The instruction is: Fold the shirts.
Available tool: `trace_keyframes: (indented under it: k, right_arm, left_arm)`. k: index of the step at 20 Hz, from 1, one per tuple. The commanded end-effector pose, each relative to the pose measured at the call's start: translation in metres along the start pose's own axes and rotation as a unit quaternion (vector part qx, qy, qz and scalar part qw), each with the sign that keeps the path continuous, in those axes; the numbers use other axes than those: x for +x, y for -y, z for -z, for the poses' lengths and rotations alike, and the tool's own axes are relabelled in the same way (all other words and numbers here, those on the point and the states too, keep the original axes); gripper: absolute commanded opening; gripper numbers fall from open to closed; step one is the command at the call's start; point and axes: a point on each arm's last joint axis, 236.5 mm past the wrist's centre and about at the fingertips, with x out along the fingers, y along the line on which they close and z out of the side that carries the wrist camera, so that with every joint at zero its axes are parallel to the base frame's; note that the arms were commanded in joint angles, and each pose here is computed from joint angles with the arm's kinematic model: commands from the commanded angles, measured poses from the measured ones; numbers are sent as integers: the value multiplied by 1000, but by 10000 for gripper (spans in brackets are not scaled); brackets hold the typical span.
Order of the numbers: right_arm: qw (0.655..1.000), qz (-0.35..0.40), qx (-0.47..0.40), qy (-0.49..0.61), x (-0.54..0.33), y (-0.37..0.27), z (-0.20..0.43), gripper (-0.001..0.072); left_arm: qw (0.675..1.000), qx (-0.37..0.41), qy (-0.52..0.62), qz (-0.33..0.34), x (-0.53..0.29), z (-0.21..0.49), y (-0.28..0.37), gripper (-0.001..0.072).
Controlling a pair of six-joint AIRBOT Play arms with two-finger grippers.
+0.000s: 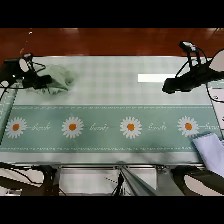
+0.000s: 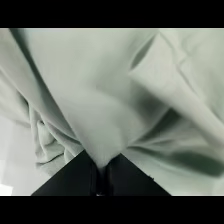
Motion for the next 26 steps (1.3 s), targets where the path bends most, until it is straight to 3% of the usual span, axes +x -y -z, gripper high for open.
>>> trace_keyframes:
  k: [1,4,7,13,17,20,26]
  right_arm:
    - [1000,1,-6,5,0,0,-2,508]
    - [999,18,-13,26,0,8,-13,508]
    - [997,68,-29,18,-2,32,-10,507]
    - [973,211,-61,-63,-23,99,23,507]
    - [971,221,-58,-75,-26,104,28,507]
    - [970,223,-53,-80,-27,106,31,507]
    - [971,220,-16,-89,-31,126,41,507]
  left_arm:
    - [993,-37,82,73,-72,-57,34,21]
    - [966,-17,196,169,-188,-106,84,21]
    - [915,42,305,259,-331,-109,137,21]
    - [806,141,458,348,-550,-14,170,21]
    - [766,158,495,379,-610,32,162,21]
    - [760,178,477,403,-615,53,174,21]
    - [808,244,307,439,-510,92,261,21]
